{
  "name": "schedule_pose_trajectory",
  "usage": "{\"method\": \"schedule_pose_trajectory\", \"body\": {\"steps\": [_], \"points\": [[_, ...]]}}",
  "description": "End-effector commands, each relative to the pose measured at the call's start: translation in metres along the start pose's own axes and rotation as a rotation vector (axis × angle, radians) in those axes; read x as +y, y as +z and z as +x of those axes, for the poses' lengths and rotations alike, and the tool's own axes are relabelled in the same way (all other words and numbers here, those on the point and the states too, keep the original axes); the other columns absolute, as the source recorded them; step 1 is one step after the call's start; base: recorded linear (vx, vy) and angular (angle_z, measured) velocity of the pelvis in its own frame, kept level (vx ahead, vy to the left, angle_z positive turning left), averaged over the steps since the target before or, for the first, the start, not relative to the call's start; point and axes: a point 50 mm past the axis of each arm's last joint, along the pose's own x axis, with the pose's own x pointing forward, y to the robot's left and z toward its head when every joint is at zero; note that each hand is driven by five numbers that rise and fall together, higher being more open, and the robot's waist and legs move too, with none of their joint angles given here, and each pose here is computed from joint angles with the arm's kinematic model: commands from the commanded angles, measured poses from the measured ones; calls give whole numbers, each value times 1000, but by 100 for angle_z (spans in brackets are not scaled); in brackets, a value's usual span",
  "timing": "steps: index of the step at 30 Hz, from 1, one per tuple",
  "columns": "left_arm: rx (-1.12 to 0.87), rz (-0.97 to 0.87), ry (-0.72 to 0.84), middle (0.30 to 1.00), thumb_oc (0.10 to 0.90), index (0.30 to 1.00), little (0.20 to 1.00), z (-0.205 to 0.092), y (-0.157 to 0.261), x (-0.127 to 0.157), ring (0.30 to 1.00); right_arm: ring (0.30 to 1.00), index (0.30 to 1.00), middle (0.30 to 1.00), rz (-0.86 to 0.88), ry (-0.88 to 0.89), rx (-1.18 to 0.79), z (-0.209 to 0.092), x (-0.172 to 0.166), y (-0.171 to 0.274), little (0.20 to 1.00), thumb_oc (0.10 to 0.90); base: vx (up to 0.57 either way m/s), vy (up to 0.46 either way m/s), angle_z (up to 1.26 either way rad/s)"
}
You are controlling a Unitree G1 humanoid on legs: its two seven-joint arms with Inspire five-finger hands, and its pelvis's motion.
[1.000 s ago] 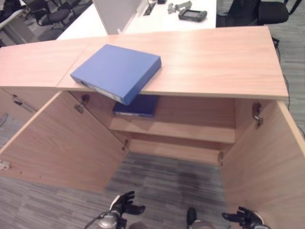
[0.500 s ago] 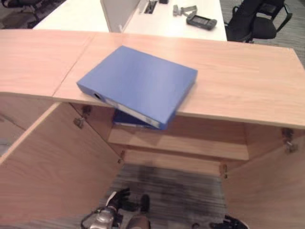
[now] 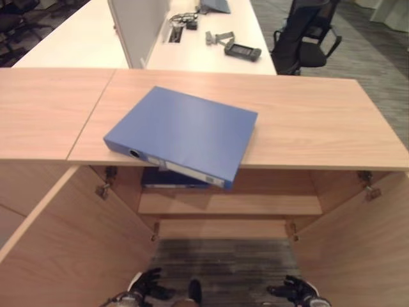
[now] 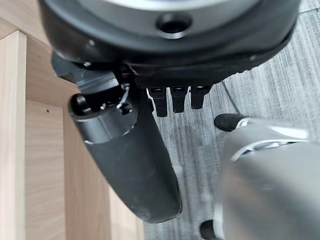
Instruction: Put the empty folder in the office cabinet
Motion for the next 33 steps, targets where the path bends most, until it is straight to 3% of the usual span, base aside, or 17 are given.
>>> {"method": "schedule_pose_trajectory", "body": {"steps": [1, 18, 33], "points": [[-61, 9, 38, 900, 800, 900, 900, 3, 17, 13, 900, 900, 900, 900, -46, -58, -66, -3, -27, 11, 900, 800, 3, -146, 15], [-58, -28, -13, 900, 800, 900, 900, 5, 18, -10, 900, 900, 900, 900, -92, -146, -37, -10, -63, 7, 900, 800, -76, -165, 11], [-9, 26, -42, 900, 800, 900, 900, 3, 4, -18, 900, 900, 900, 900, -81, -121, 14, -9, -54, -8, 900, 800, 1, 1, 10]]}}
